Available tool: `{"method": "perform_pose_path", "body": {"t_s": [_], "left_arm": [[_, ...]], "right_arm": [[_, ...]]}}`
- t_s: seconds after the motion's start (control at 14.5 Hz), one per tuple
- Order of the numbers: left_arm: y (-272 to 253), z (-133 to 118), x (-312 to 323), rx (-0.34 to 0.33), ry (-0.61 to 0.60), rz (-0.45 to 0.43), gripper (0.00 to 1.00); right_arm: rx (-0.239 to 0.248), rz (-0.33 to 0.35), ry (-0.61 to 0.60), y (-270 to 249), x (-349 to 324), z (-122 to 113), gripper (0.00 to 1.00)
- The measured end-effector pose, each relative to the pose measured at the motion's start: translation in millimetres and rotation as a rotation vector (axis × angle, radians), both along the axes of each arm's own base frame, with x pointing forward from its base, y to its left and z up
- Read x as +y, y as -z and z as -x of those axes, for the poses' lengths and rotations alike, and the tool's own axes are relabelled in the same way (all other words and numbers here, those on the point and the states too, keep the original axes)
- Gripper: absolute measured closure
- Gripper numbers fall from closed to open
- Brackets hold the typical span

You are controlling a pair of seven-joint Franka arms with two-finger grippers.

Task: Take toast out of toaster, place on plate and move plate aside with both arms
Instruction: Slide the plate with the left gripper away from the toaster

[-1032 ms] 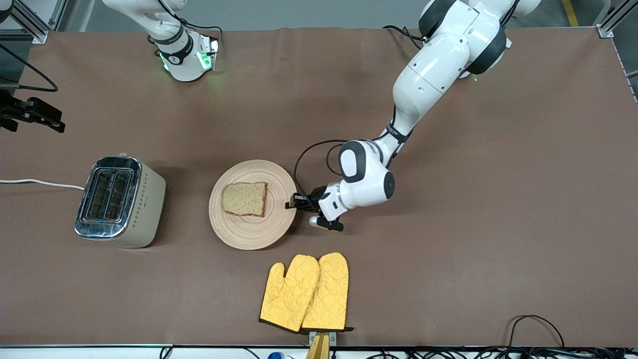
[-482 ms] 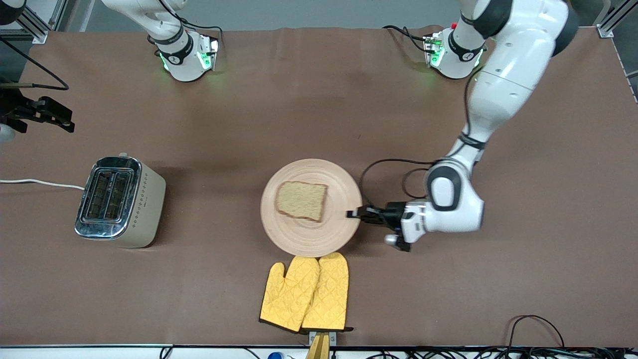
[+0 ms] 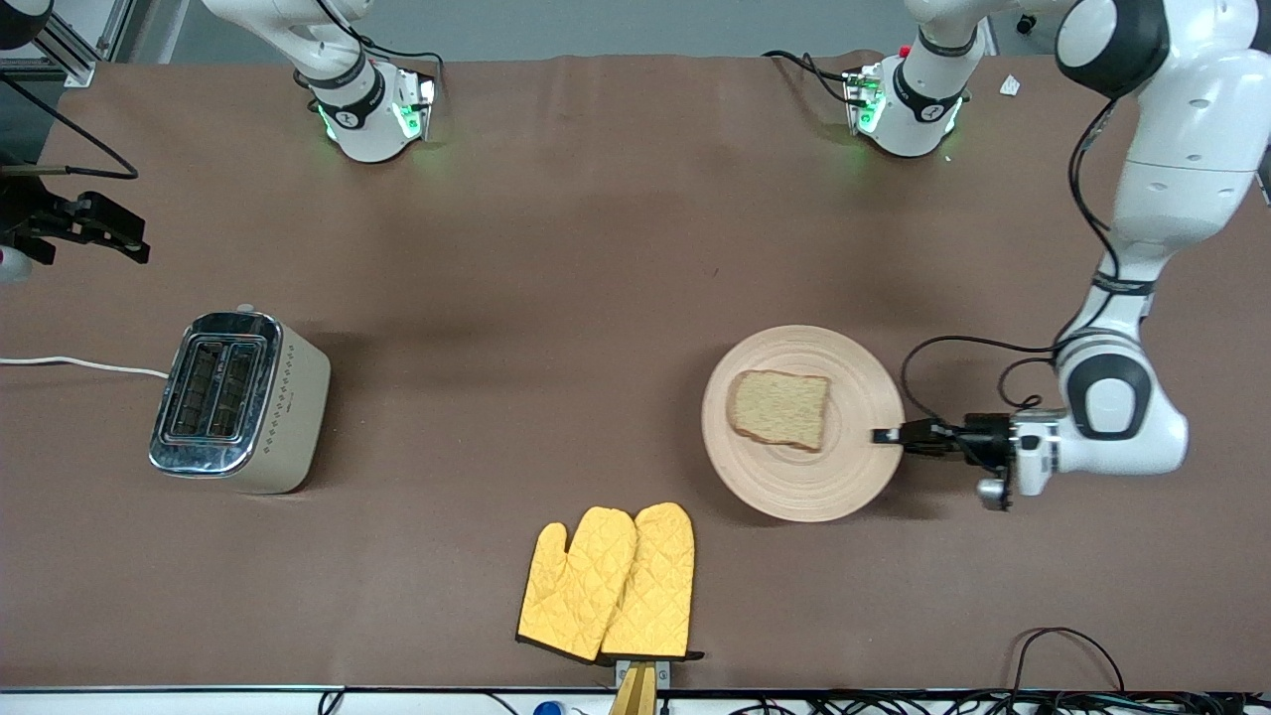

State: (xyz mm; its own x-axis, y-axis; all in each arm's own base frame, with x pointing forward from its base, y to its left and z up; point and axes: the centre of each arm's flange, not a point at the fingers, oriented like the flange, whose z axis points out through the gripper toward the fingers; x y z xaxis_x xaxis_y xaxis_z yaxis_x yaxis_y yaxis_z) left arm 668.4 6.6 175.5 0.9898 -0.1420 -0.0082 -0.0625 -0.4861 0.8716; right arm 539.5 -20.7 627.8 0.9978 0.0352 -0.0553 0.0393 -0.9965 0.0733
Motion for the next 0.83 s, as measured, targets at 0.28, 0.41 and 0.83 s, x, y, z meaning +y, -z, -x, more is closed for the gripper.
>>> {"method": "perform_pose_path", "body": {"t_s": [0.28, 0.41, 0.83], "left_arm": [[6.6, 10.1, 71.4, -0.050, -0.026, -0.030, 0.89], [20.7, 19.9, 94.6, -0.059, -0.028, -0.033, 0.89], [51.1, 30.3, 104.0, -0.057, -0.025, -0.006, 0.84]], "right_arm": [[0.000, 0.000, 0.000, 0.0, 0.0, 0.1, 0.00], [0.005, 0.000, 0.001, 0.4, -0.1, 0.6, 0.00], [0.009, 0.000, 0.004, 0.7, -2.3, 1.1, 0.00]]}}
